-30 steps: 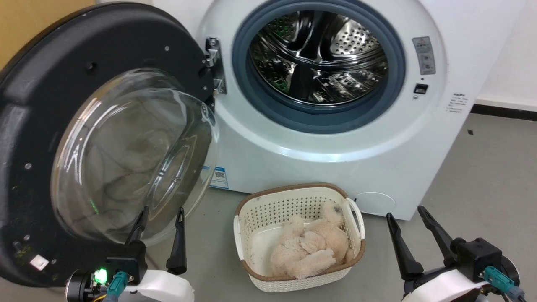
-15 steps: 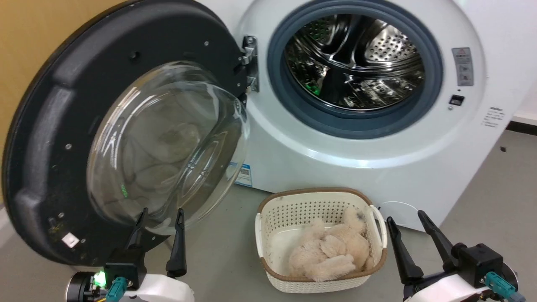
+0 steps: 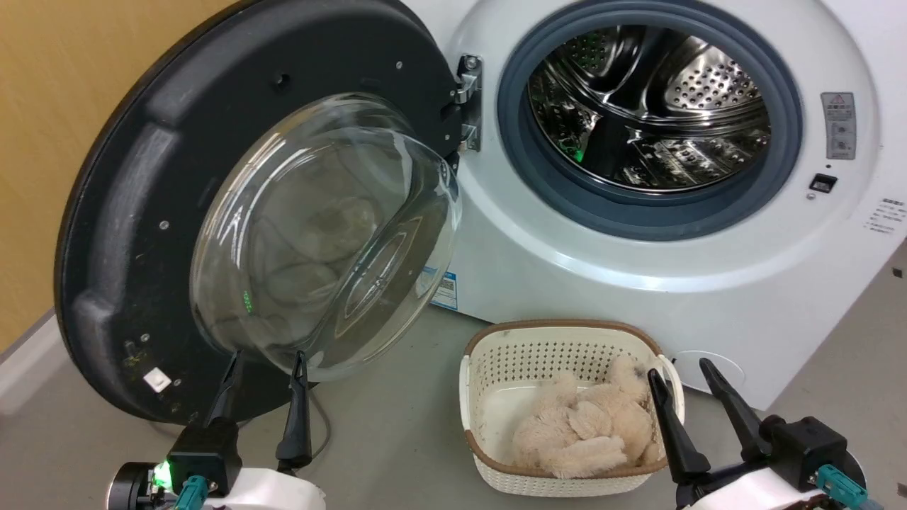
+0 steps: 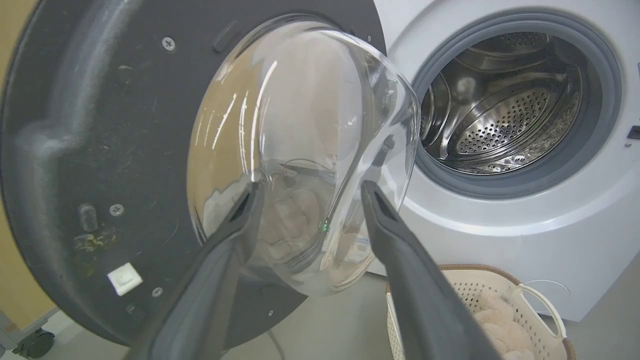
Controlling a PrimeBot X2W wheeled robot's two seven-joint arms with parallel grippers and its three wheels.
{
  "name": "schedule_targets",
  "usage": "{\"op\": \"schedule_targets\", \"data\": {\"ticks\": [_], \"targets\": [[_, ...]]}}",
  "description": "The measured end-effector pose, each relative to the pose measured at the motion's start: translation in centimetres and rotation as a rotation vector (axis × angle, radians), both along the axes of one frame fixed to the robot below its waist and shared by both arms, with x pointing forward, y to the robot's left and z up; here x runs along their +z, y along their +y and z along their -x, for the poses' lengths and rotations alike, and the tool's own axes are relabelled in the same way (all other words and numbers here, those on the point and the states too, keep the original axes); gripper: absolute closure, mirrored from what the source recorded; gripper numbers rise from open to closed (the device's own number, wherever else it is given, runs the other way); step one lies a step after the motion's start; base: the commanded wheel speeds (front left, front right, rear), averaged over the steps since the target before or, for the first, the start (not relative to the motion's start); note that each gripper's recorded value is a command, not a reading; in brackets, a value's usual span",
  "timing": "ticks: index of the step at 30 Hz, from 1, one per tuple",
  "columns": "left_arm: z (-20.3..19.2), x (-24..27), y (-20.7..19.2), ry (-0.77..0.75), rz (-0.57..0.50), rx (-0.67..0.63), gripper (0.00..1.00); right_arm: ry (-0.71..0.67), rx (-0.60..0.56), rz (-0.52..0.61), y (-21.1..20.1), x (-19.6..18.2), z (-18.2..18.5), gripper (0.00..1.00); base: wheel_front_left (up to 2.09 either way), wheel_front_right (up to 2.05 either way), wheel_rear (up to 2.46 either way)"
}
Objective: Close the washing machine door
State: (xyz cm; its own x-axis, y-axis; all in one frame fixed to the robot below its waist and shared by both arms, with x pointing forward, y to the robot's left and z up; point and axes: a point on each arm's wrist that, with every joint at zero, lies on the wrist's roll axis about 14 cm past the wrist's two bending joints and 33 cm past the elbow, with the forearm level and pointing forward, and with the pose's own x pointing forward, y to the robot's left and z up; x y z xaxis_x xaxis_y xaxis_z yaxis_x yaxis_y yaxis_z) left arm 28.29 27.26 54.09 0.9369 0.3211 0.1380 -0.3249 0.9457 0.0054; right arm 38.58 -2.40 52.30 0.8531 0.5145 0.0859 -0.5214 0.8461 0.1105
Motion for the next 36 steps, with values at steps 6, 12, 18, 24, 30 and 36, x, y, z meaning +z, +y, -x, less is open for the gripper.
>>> {"op": "schedule_targets", "data": {"ticks": [6, 12, 18, 24, 30, 36], "targets": [[0.8, 0.3, 0.7, -0.017, 0.001, 0.033, 0.0, 0.005, 0.031, -0.013, 1.0, -0.1, 0.1, 0.0, 0.0, 0.0, 0.0], [1.6, 0.4, 1.3, -0.026, -0.002, 0.059, 0.0, 0.008, 0.065, -0.023, 2.1, -0.3, 0.2, 0.0, 0.0, 0.0, 0.0], [2.5, 0.5, 1.9, -0.041, -0.003, 0.089, 0.0, 0.009, 0.097, -0.033, 3.1, -0.3, 0.3, 0.0, 0.0, 0.0, 0.0], [3.3, 0.5, 2.5, -0.047, -0.004, 0.118, 0.0, 0.013, 0.127, -0.046, 4.1, -0.4, 0.4, 0.0, 0.0, 0.0, 0.0], [4.1, 0.7, 3.0, -0.059, -0.008, 0.144, 0.0, 0.018, 0.157, -0.063, 5.1, -0.5, 0.6, 0.0, 0.0, 0.0, 0.0], [5.0, 0.9, 3.5, -0.073, -0.008, 0.172, 0.0, 0.021, 0.184, -0.078, 6.0, -0.5, 0.8, 0.0, 0.0, 0.0, 0.0]]}}
